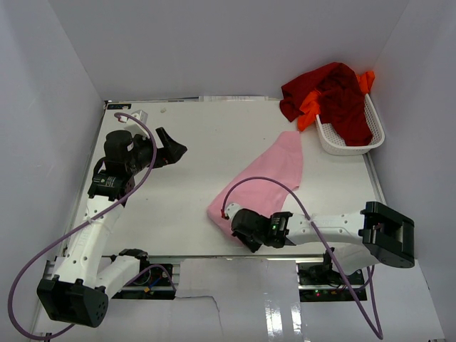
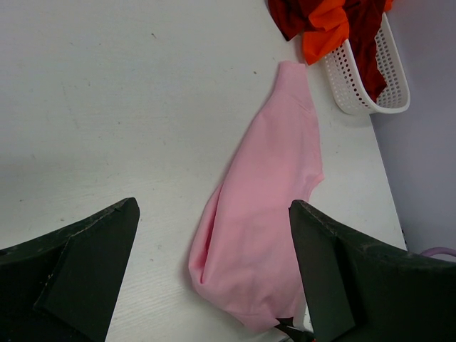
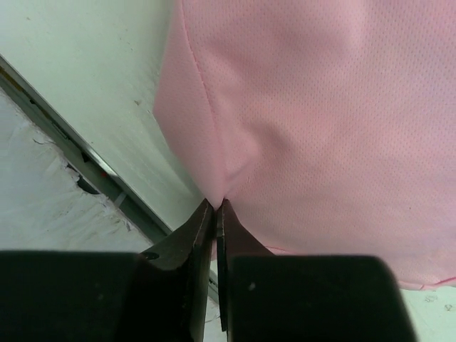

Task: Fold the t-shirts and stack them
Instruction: Flatten out the tshirt

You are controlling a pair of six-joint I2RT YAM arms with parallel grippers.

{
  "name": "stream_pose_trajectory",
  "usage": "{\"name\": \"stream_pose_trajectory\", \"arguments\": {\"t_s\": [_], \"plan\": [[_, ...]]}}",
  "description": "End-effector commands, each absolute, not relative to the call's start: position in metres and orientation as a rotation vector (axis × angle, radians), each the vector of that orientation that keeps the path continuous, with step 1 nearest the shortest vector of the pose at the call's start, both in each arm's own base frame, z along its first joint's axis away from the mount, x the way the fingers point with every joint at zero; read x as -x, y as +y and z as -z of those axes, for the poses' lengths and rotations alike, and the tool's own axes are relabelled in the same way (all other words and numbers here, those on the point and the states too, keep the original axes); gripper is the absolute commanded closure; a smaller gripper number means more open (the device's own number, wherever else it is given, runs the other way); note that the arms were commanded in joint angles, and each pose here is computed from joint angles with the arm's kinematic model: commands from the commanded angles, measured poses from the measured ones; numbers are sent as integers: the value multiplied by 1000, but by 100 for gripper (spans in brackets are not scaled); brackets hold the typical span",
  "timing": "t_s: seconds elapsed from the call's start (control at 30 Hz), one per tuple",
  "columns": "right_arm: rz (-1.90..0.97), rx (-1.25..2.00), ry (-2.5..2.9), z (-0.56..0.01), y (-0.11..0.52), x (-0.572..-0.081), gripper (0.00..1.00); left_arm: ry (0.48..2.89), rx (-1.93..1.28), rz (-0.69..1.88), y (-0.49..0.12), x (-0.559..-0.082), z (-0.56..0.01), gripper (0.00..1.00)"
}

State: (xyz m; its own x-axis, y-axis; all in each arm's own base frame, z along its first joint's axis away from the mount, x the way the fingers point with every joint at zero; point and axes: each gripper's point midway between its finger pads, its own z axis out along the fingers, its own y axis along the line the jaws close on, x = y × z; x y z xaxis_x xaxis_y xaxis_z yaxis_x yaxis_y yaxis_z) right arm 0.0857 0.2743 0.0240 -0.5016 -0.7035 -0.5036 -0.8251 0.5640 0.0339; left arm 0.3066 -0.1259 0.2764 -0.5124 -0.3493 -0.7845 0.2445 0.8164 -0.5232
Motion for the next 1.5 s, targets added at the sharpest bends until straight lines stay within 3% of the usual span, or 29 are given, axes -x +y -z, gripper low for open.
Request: {"name": "stream_pose_trajectory", "arguments": {"t_s": [0.0, 0.3, 0.63, 0.97, 1.03, 1.1, 1.23, 1.3, 1.4, 1.47], "plan": [[-452, 1171, 2312, -55, 294, -92, 92, 1934, 63, 722, -124, -308, -295, 3], [-1015, 881, 2321, -149, 311, -122, 92, 1935, 59, 727, -125, -305, -294, 3], [-1389, 421, 2460, -139, 281, -228, 92, 1935, 61, 733, -125, -300, -290, 3], [-1062, 302, 2317, -172, 253, -375, 92, 1925, 47, 726, -123, -295, -296, 3], [-967, 339, 2361, -162, 248, -386, 81, 1924, 46, 728, -123, -295, -296, 3], [-877, 359, 2351, -170, 244, -408, 54, 1932, 44, 731, -124, -295, -293, 3], [-676, 418, 2400, -160, 229, -408, 37, 1944, 40, 745, -127, -296, -289, 3], [-562, 445, 2384, -154, 219, -401, 21, 1947, 42, 748, -127, -296, -286, 3], [-539, 527, 2282, -182, 221, -384, 21, 1952, 40, 754, -128, -297, -283, 3], [-502, 580, 2320, -170, 226, -361, 23, 1953, 36, 765, -130, -299, -282, 3]]}}
